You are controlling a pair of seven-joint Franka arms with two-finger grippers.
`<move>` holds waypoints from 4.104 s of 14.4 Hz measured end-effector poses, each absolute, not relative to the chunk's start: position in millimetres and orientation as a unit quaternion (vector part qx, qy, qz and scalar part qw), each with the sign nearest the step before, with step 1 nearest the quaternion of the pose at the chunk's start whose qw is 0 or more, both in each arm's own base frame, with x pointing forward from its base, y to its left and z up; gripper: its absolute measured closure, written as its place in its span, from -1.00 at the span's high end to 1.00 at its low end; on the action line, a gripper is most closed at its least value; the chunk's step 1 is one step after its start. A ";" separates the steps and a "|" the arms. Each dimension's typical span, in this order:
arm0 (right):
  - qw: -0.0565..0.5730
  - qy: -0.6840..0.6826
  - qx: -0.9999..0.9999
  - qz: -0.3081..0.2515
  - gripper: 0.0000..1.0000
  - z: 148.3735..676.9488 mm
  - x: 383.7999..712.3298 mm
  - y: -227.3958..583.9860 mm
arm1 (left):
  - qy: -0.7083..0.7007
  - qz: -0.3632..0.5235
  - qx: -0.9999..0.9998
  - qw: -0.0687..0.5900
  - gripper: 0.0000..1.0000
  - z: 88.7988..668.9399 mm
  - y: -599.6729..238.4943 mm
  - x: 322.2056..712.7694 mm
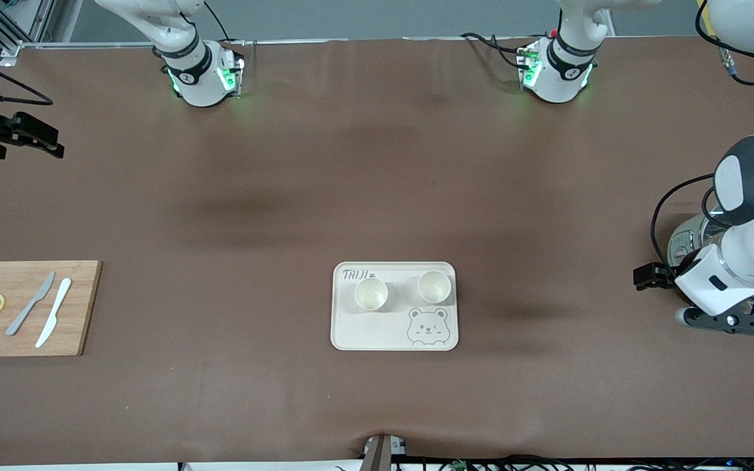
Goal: Place white IKEA cup upright on tray with both arms
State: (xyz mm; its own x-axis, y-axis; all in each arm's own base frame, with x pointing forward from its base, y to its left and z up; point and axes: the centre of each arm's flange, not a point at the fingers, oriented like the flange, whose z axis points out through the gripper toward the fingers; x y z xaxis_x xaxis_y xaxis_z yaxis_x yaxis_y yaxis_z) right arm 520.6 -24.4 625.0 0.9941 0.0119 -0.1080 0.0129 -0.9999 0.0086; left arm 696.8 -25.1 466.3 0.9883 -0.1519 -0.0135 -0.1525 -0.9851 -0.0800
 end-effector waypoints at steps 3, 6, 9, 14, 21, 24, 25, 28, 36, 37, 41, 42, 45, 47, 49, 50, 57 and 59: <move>0.005 0.006 0.998 -0.054 1.00 624.8 520.5 -24.3 | 0.076 0.004 -0.996 0.040 1.00 466.3 -24.4 696.8; 0.005 0.007 0.998 -0.056 1.00 623.3 520.5 -24.3 | 0.076 0.004 -0.996 0.040 1.00 466.3 -24.4 696.8; 0.004 0.007 0.998 -0.058 1.00 621.0 520.5 -24.3 | 0.076 0.004 -0.996 0.040 1.00 466.3 -24.4 696.8; 0.004 0.007 0.998 -0.061 1.00 616.1 520.5 -24.4 | 0.073 0.003 -0.997 0.024 1.00 466.3 -24.9 696.8; 0.004 0.007 0.998 -0.062 1.00 615.2 520.5 -24.4 | 0.120 0.004 -0.993 0.014 1.00 466.3 -12.1 697.1; 0.004 0.007 0.998 -0.062 1.00 615.1 520.5 -24.4 | 0.127 0.004 -0.992 0.014 1.00 466.3 -11.7 697.1; 0.004 0.007 0.998 -0.062 1.00 615.1 520.5 -24.4 | 0.133 0.004 -0.991 0.013 1.00 466.3 -11.7 697.1; 0.004 0.007 0.998 -0.062 1.00 615.1 520.5 -24.4 | 0.145 0.004 -0.989 0.013 1.00 466.3 -9.4 697.1; 0.004 0.007 0.998 -0.062 1.00 614.8 520.5 -24.4 | 0.112 0.003 -0.994 0.008 1.00 466.2 -8.6 697.1; 0.004 0.007 0.998 -0.062 1.00 614.8 520.5 -24.4 | 0.102 0.003 -0.995 0.005 1.00 466.2 -9.0 697.1; 0.004 0.008 0.998 -0.062 1.00 614.8 520.5 -24.3 | 0.110 0.003 -0.994 0.004 1.00 466.2 -5.8 697.2; 0.004 0.008 0.998 -0.062 1.00 614.8 520.5 -24.4 | 0.132 0.003 -0.991 0.004 1.00 466.2 -3.7 697.2; 0.004 0.008 0.998 -0.062 1.00 614.8 520.5 -24.3 | 0.169 0.003 -0.986 0.004 1.00 466.2 13.1 697.1; 0.004 0.008 0.998 -0.062 1.00 614.8 520.5 -24.3 | 0.170 0.003 -0.985 0.004 1.00 466.2 18.5 696.9; 0.004 0.008 0.998 -0.063 1.00 614.6 520.5 -24.3 | 0.171 0.003 -0.985 0.004 1.00 466.2 17.1 697.0; 0.004 0.008 0.998 -0.063 1.00 614.4 520.5 -24.3 | 0.171 0.003 -0.985 0.004 1.00 466.2 16.2 697.0; 0.004 0.008 0.998 -0.067 1.00 608.7 520.5 -24.4 | 0.154 0.003 -0.988 0.003 1.00 466.2 14.2 697.0; 0.004 0.008 0.998 -0.068 1.00 608.0 520.4 -24.4 | 0.154 0.003 -0.988 0.003 1.00 466.2 14.2 697.0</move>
